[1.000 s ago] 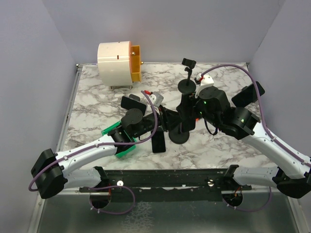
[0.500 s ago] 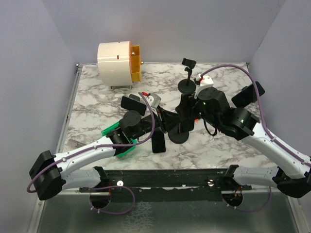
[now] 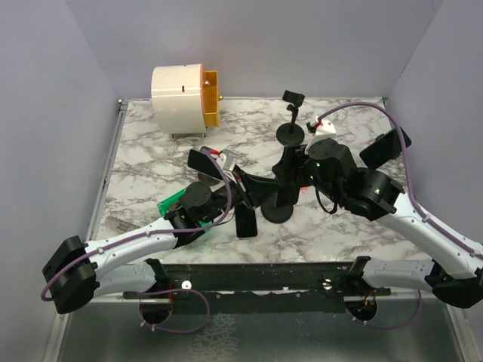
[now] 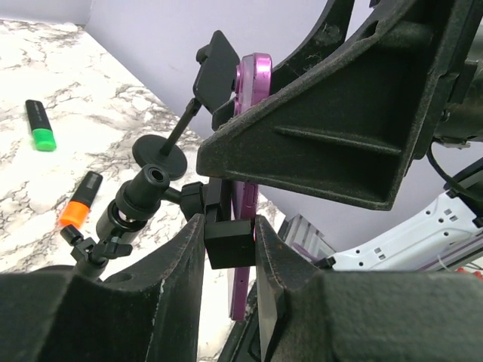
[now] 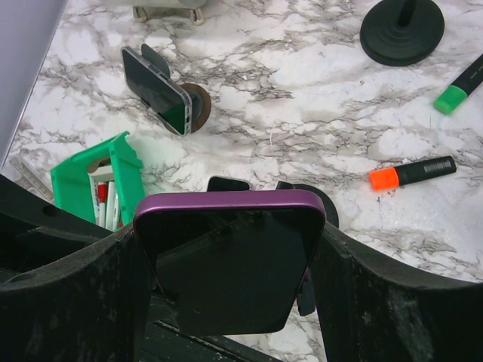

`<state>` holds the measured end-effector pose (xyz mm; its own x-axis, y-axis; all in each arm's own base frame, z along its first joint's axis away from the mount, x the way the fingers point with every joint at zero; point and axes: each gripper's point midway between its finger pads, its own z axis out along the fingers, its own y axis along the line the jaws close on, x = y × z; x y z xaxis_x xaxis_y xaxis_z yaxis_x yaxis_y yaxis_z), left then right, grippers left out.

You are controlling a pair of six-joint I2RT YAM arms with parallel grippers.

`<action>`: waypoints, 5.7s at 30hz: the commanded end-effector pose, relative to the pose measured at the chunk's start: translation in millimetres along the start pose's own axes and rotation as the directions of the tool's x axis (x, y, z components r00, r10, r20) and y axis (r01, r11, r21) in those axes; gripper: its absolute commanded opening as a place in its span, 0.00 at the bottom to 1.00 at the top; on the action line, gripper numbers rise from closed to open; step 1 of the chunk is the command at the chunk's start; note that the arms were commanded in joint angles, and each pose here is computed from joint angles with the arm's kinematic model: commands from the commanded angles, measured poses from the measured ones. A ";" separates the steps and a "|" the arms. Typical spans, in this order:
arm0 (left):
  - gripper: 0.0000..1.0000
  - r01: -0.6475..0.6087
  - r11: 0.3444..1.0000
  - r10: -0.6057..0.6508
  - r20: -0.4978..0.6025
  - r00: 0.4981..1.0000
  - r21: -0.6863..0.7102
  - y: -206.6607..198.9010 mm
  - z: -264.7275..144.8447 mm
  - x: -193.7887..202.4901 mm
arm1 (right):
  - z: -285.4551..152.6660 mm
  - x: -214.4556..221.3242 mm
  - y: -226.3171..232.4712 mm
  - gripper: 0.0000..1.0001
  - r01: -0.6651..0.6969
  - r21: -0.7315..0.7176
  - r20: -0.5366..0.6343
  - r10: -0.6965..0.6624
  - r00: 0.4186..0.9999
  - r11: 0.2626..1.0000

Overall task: Remove the phone from the phone stand
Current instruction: Remove the phone from the phone stand, then pick up the phone stand at the center of the board.

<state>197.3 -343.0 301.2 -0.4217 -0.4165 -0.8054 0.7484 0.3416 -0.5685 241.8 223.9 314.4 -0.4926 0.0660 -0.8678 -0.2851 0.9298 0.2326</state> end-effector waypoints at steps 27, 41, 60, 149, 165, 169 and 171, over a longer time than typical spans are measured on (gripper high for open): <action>0.00 0.171 0.981 -0.166 0.055 0.985 -0.088 31.5 1.7 5.7 | -33.5 -10.8 4.4 0.00 -0.055 -0.160 0.075 0.067 0.995 0.986; 0.00 0.176 0.981 -0.174 0.034 0.984 -0.085 34.3 7.3 10.3 | -50.4 -17.0 33.2 0.00 -0.061 -0.334 0.068 0.089 0.994 0.941; 0.74 0.093 0.995 -0.095 0.091 0.991 0.026 -4.9 -4.9 -31.9 | -109.8 -76.4 61.0 0.00 -0.017 -0.505 0.153 0.108 0.982 0.863; 0.00 -0.328 0.885 0.364 0.053 0.930 -0.330 13.7 -48.9 -106.6 | -83.8 -50.0 9.6 0.90 -0.023 -0.292 0.207 0.086 0.975 0.956; 0.00 -0.165 0.927 0.177 0.005 0.984 -0.337 44.9 -78.8 -38.4 | -28.4 40.6 -44.6 0.55 -0.082 0.004 0.038 0.082 0.996 0.997; 0.00 -0.161 0.929 0.176 0.016 0.984 -0.333 43.4 -83.9 -40.0 | -27.2 35.7 -41.4 0.51 -0.099 -0.009 0.061 0.099 0.993 0.995; 0.00 -0.159 0.928 0.175 0.017 0.984 -0.336 43.8 -84.9 -39.9 | -26.3 35.1 -42.3 0.49 -0.096 -0.001 0.064 0.096 0.993 0.995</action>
<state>204.8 -244.4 264.2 -0.3177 -0.2677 -0.9096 0.5814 0.7028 -0.4099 208.7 180.1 276.8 -0.5000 0.1258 -0.8569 -0.2730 0.9160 0.2938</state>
